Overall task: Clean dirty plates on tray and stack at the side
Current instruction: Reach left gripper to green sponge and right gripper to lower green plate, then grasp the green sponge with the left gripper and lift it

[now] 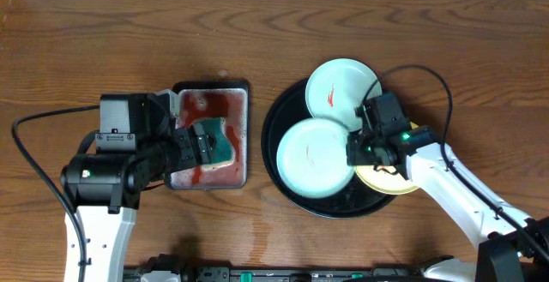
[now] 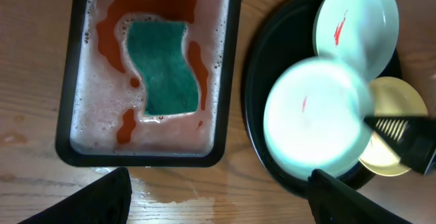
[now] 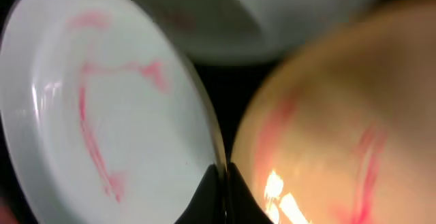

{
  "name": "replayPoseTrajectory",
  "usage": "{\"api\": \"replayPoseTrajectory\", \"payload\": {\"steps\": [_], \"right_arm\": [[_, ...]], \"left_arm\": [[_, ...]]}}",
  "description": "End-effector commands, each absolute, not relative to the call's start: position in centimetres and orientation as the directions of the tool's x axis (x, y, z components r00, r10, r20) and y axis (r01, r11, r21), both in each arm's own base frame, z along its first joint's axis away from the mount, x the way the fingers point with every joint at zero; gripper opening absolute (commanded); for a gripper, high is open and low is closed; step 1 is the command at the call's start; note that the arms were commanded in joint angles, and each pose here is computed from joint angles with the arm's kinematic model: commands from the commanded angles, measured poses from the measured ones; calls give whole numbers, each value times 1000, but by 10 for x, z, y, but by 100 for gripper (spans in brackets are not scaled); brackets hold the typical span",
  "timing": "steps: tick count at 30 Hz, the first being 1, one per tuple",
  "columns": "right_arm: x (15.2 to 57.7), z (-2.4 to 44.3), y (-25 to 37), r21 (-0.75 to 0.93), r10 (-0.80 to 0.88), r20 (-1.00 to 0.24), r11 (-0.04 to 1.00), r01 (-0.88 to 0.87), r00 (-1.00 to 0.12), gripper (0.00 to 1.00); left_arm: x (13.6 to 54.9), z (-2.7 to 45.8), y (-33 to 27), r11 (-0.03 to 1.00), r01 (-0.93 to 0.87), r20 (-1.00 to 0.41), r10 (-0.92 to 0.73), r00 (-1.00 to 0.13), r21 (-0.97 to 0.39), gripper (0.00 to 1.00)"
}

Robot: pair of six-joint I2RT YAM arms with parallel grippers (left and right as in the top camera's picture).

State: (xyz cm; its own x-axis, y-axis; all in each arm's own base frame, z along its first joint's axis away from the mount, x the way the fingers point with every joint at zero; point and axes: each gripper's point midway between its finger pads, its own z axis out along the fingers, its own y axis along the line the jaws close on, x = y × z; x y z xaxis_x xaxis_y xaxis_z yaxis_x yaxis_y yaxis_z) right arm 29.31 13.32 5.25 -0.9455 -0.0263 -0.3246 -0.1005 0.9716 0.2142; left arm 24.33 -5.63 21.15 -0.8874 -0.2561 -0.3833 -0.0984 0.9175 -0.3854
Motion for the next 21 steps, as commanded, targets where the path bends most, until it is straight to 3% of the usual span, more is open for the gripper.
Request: {"api": "replayPoseTrajectory", "payload": {"steps": [1,12,15,18,21], "right_arm": [[307,60,130,138,-123,-398,972,-192,-909,1],[288,48,153,188,-183,-333,948,-256,-925,2],[290,49,152,172,-195,-345,949,-266,-918,25],[295,51,148,182,-148,-351,958,-223,-925,18],[301,53,143,215,-41,-342,969,-121,-939,18]], "left_arm": [[248,208,-55,926,-92,-379,-238,-894,-365,83],[259,167,-55,928,-144,-244,-236,-941,-344,82],[262,165,-55,928,-144,-242,-236,-941,-344,82],[264,165,-55,932,-125,-253,-219,-942,-340,82],[265,163,-52,938,-133,-252,-220,-942,-321,82]]}}
